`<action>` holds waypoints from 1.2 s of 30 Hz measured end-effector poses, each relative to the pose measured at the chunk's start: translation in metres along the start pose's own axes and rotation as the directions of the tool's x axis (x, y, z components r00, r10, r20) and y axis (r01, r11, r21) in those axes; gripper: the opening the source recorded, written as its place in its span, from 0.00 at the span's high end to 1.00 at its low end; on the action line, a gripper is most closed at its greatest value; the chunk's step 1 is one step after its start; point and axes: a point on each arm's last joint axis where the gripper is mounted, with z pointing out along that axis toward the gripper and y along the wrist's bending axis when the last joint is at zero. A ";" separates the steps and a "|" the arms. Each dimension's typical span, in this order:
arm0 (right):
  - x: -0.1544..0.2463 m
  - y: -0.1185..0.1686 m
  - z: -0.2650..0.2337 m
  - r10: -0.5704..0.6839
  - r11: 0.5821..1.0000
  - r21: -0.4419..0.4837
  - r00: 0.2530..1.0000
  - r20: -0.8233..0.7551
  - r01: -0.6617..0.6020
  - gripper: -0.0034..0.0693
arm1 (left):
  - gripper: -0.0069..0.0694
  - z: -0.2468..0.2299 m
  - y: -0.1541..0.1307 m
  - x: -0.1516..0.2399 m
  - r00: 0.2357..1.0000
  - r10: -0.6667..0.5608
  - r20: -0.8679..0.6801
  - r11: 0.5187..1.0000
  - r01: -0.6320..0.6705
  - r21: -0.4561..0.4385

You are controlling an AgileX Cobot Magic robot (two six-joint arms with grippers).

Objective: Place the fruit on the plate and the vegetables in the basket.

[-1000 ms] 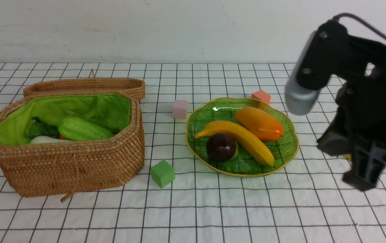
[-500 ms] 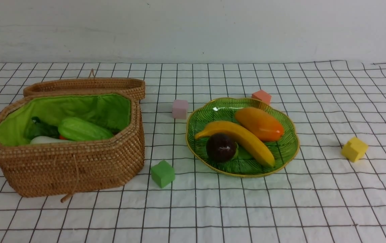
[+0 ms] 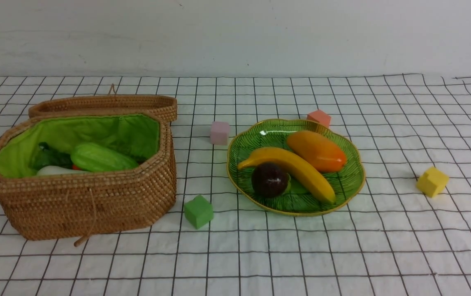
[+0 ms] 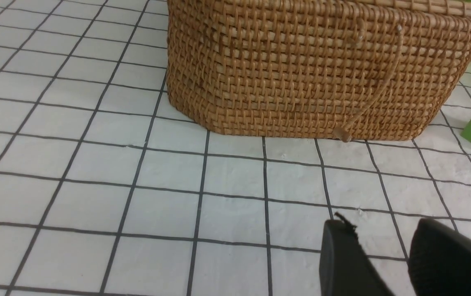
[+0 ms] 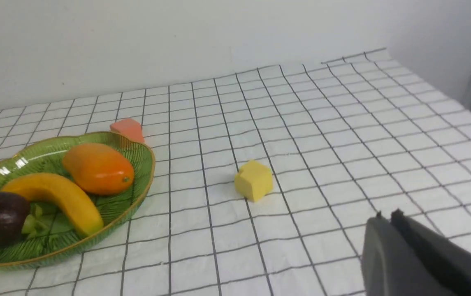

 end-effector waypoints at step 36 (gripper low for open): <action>0.069 -0.003 0.021 -0.047 0.999 -0.017 0.988 -0.148 0.045 0.88 | 0.60 0.000 0.000 0.000 1.000 0.000 0.000 1.000 0.000 0.000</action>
